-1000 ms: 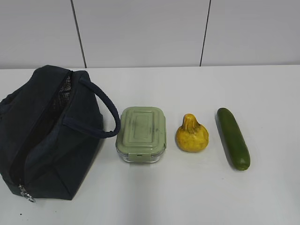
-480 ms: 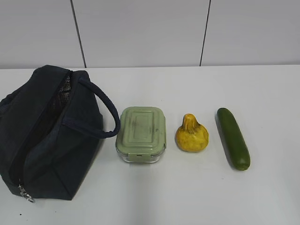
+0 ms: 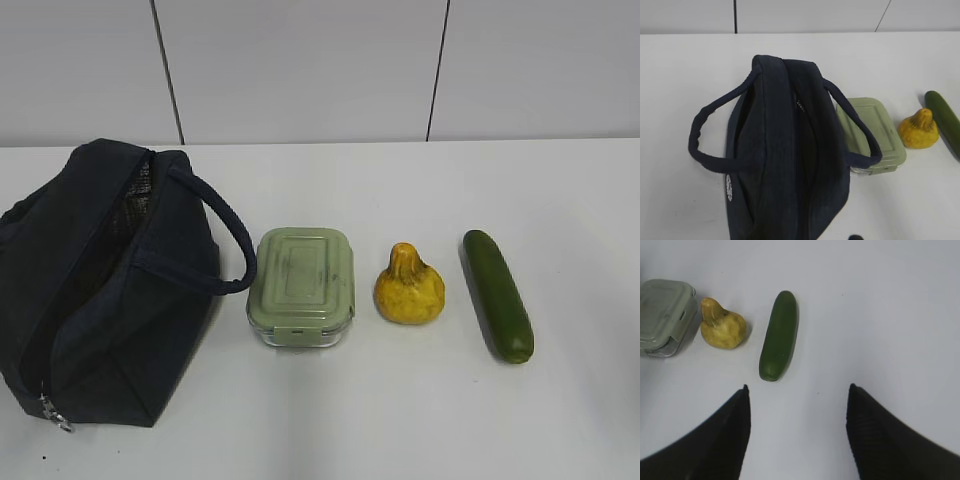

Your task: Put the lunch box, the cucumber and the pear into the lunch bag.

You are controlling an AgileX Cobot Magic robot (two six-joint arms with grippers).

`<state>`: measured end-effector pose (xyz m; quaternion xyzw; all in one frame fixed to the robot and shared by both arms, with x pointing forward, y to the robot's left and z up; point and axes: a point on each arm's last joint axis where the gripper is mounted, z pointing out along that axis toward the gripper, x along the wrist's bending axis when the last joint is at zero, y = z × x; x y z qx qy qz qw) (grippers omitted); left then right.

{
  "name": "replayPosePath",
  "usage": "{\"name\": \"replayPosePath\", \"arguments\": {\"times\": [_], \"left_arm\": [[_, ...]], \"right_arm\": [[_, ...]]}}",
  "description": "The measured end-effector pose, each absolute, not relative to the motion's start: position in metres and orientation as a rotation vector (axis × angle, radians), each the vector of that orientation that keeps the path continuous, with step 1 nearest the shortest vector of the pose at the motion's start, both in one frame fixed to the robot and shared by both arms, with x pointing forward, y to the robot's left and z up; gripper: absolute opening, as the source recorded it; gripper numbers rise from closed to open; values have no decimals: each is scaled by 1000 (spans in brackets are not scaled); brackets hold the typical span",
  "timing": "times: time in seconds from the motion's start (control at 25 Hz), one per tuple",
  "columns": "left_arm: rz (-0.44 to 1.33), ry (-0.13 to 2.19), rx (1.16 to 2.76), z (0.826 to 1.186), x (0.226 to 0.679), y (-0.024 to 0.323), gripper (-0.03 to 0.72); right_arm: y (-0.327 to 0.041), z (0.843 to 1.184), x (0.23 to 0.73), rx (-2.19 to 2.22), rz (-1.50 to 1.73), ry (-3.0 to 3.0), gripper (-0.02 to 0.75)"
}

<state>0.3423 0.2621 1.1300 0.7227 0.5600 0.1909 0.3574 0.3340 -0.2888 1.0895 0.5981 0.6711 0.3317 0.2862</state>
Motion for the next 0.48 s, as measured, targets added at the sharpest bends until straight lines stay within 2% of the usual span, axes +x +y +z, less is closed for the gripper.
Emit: {"name": "replayPosePath", "arguments": {"times": [0.28,0.48], "left_arm": [[410,1526,2031,1107,397,249,306],[357,1546,2062,1093,422,250,306]], "right_arm": [[-286,1081,399,1704,746,1961,471],[-281,1073,429,1745,750,2043,471]]}}
